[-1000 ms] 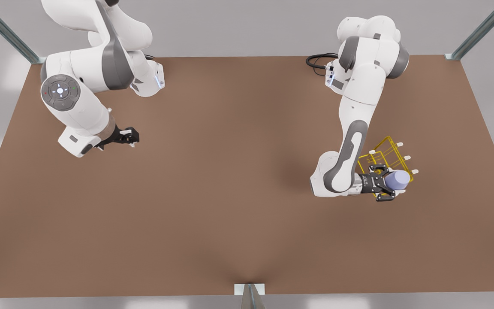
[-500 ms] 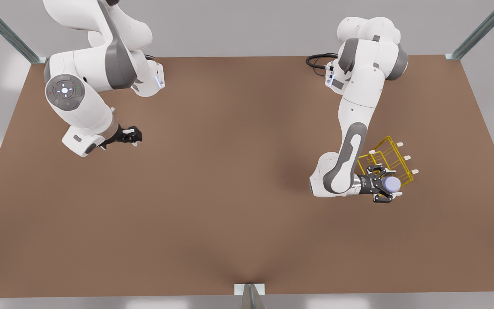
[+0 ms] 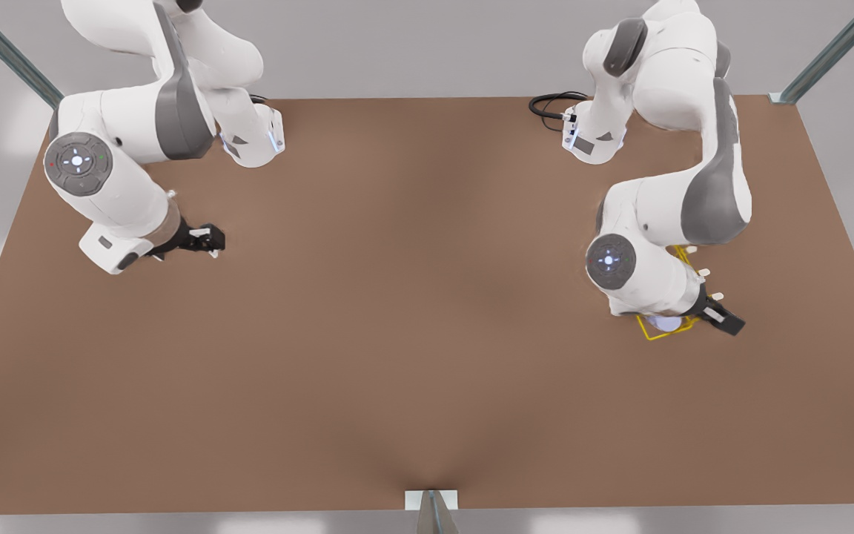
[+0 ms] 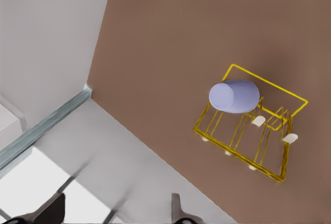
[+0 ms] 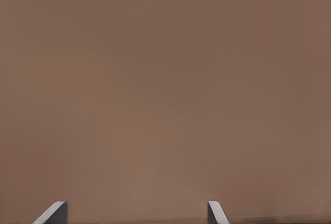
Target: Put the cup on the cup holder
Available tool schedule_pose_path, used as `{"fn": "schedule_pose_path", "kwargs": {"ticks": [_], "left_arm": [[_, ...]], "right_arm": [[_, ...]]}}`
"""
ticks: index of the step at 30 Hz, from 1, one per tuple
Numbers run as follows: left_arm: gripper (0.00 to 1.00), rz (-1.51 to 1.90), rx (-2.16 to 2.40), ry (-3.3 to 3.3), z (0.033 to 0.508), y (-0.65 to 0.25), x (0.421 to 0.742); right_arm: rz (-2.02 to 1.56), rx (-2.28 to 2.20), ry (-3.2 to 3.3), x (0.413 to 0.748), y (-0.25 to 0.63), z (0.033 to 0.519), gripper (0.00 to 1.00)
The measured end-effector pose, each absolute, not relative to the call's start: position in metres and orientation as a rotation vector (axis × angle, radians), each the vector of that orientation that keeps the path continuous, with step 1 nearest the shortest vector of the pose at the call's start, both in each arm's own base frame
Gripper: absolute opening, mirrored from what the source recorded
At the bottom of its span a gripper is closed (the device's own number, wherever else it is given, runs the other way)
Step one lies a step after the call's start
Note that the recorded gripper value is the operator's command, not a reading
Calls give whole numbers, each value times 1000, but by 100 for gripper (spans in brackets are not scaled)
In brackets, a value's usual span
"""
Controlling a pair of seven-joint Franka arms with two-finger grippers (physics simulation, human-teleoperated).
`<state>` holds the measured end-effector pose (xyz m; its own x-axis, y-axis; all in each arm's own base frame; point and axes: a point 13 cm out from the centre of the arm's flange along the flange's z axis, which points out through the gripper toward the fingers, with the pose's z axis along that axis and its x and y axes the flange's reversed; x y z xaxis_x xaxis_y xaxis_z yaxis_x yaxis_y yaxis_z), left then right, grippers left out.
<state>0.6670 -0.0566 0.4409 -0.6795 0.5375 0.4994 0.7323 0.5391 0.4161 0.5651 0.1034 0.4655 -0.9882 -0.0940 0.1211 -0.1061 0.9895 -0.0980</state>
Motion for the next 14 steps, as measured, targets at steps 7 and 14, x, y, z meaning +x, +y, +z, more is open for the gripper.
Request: {"fn": "schedule_pose_path", "kwargs": {"ticks": [7,14], "left_arm": [[100,-120,-838,-2940,544,-80,568],[100,-17,-705,-2994,545,-85,538]], "right_arm": [[163,176,-3018,564,110,468,100],[163,182,-3017,563,111,468,100]]}}
